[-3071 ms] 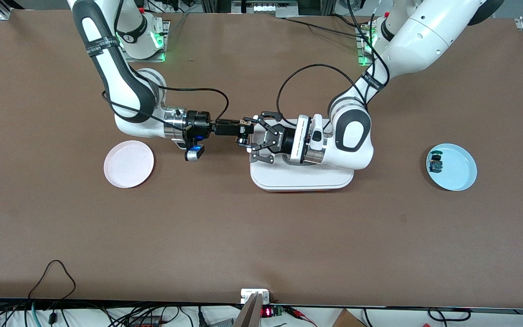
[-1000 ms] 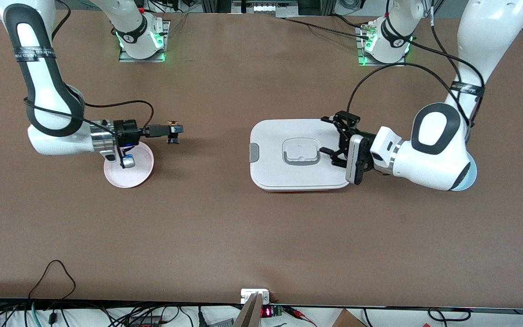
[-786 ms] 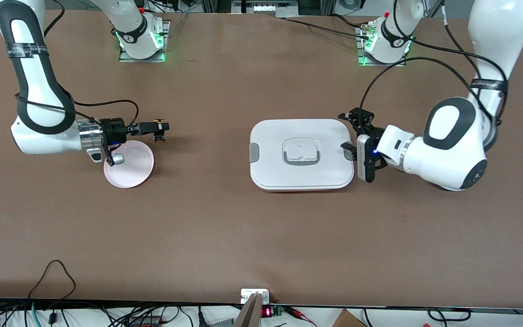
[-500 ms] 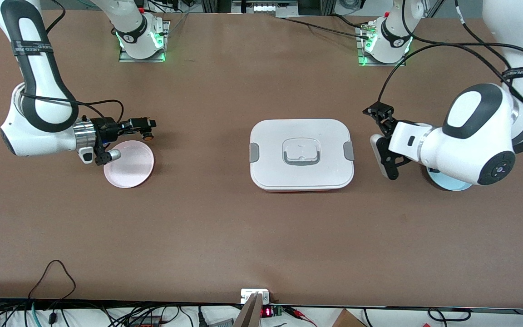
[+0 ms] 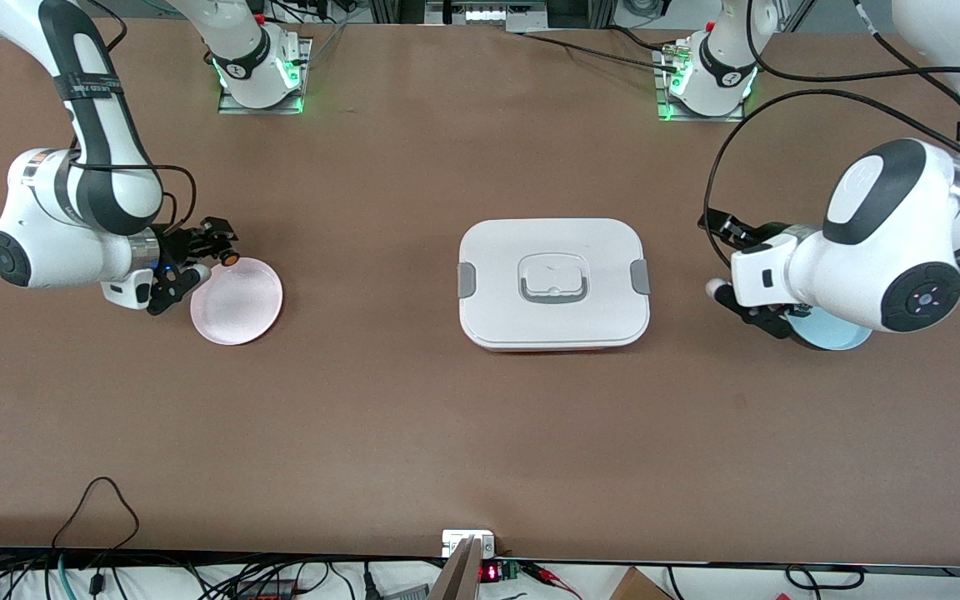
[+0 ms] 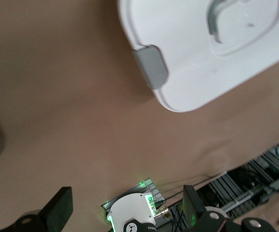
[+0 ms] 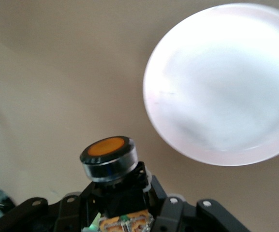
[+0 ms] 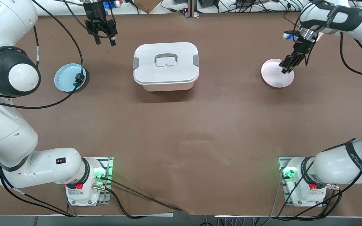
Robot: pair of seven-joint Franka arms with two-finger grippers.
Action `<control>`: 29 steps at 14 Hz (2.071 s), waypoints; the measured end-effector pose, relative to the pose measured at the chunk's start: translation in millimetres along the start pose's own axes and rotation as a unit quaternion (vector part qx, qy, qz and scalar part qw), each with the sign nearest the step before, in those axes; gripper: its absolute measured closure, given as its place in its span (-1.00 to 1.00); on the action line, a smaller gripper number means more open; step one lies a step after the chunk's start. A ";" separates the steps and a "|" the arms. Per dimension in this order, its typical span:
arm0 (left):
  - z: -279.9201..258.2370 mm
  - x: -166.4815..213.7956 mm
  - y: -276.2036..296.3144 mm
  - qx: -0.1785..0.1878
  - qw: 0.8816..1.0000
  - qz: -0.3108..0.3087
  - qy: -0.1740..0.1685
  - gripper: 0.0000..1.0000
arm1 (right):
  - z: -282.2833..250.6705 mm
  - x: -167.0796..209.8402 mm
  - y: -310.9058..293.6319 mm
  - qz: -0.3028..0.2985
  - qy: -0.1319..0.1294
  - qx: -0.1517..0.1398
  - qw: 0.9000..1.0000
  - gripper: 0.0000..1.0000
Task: Transfer orange switch to right arm and place
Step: 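Carry the switch with the right gripper over the white plate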
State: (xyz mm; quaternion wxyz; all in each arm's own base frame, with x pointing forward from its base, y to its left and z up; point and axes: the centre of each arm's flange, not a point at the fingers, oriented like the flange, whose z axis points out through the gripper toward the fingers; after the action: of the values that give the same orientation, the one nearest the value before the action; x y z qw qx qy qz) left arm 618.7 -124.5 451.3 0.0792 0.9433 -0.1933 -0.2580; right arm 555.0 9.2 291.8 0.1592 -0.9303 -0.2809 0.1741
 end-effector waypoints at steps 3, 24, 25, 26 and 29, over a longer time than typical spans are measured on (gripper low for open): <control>-17.8 -5.7 23.2 0.121 0.989 -0.087 -0.001 -1.00 | -8.7 6.4 8.8 -0.062 0.014 -0.059 0.996 0.16; -88.3 -142.8 -48.8 0.112 0.951 -0.167 0.234 -1.00 | 75.6 40.9 10.7 -0.352 0.029 -0.248 0.902 0.16; -87.9 -142.5 -47.7 0.112 0.951 -0.167 0.233 -1.00 | 77.1 40.9 10.9 -0.357 0.026 -0.249 0.900 0.16; -87.4 -142.4 -47.0 0.112 0.952 -0.168 0.232 -1.00 | 77.6 41.2 10.9 -0.363 0.022 -0.252 0.897 0.16; -86.0 -143.1 -46.7 0.109 0.952 -0.175 0.227 -1.00 | 81.0 41.1 11.4 -0.371 0.017 -0.254 0.893 0.16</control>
State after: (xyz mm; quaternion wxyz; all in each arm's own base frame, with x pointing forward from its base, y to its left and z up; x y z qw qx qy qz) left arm 564.9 -19.6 578.5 -0.0287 0.9989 -0.0291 -0.0241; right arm 558.9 40.0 205.7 -0.0251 -0.7702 -0.6373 0.0093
